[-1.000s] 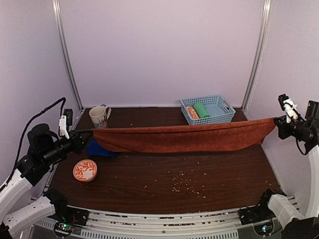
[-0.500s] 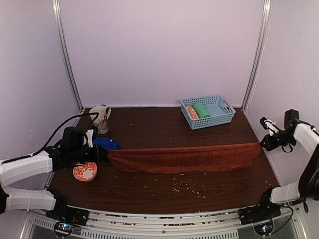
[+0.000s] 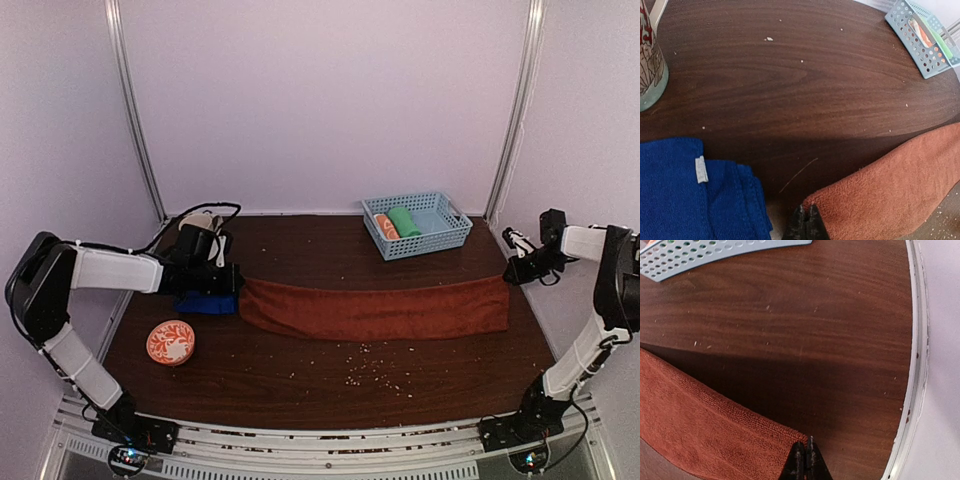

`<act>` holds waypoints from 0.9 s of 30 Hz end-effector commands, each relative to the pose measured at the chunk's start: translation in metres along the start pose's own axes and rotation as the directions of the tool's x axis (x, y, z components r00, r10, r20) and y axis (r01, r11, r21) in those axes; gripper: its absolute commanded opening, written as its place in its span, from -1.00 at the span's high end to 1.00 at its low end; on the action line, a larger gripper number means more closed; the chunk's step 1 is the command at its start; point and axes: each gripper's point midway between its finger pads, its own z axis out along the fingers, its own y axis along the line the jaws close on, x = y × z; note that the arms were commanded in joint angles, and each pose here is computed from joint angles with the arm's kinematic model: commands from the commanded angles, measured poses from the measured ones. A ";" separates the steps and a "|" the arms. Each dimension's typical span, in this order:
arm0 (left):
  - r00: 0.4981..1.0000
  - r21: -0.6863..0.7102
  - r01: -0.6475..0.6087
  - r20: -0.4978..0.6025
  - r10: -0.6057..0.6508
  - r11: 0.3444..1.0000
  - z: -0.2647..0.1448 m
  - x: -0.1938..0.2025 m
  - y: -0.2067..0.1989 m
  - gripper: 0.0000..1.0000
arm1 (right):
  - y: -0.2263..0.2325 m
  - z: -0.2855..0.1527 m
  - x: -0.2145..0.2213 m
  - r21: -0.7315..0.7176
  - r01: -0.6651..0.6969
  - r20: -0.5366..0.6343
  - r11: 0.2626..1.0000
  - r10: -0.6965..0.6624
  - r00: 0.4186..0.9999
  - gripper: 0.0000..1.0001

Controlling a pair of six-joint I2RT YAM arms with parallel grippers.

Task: Roll the towels
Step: Flatten out the towel at the center of the board.

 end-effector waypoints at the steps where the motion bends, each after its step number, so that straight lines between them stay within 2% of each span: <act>1: 0.998 -0.045 -0.015 0.055 0.018 0.999 0.013 -0.024 0.006 1.00 | -0.022 0.008 -0.031 0.108 -0.082 0.087 0.991 0.073 0.994 0.99; 3: 0.999 -0.070 -0.004 0.049 0.008 0.998 0.021 -0.025 0.011 1.00 | -0.028 0.010 -0.038 0.132 -0.103 0.104 0.986 0.090 0.990 0.96; 6: 0.998 -0.087 0.010 0.055 -0.005 0.996 0.029 -0.030 0.013 0.95 | -0.032 0.014 -0.049 0.161 -0.122 0.119 0.979 0.104 0.987 0.73; 10: 0.998 -0.097 0.007 0.069 0.000 0.995 0.027 -0.045 0.010 0.52 | -0.026 0.005 -0.063 0.170 -0.119 0.137 0.978 0.097 0.986 0.49; 13: 0.995 -0.093 -0.001 0.097 0.010 0.996 0.009 -0.055 0.003 0.35 | -0.020 -0.015 -0.066 0.178 -0.117 0.170 0.977 0.086 0.982 0.36; 16: 0.996 -0.067 -0.011 0.089 0.017 0.998 -0.010 -0.052 -0.007 0.27 | -0.006 -0.037 -0.059 0.168 -0.071 0.177 0.983 0.040 0.983 0.32; 19: 0.999 0.020 -0.022 0.027 0.021 1.000 -0.023 -0.032 -0.022 0.27 | 0.019 -0.049 -0.037 0.108 0.027 0.133 0.994 -0.041 0.990 0.31; 21: 0.998 0.073 -0.013 -0.053 0.016 0.997 -0.024 -0.008 -0.027 0.28 | 0.033 -0.049 -0.018 0.066 0.083 0.089 0.994 -0.089 0.992 0.32; 24: 0.983 0.114 0.008 -0.185 0.014 0.993 -0.022 0.027 -0.028 0.26 | 0.051 -0.040 0.015 -0.002 0.146 0.005 0.989 -0.146 0.989 0.34; 27: 0.965 0.116 0.016 -0.263 0.016 0.993 -0.018 0.049 -0.025 0.19 | 0.062 -0.027 0.042 -0.041 0.168 -0.066 0.985 -0.170 0.983 0.35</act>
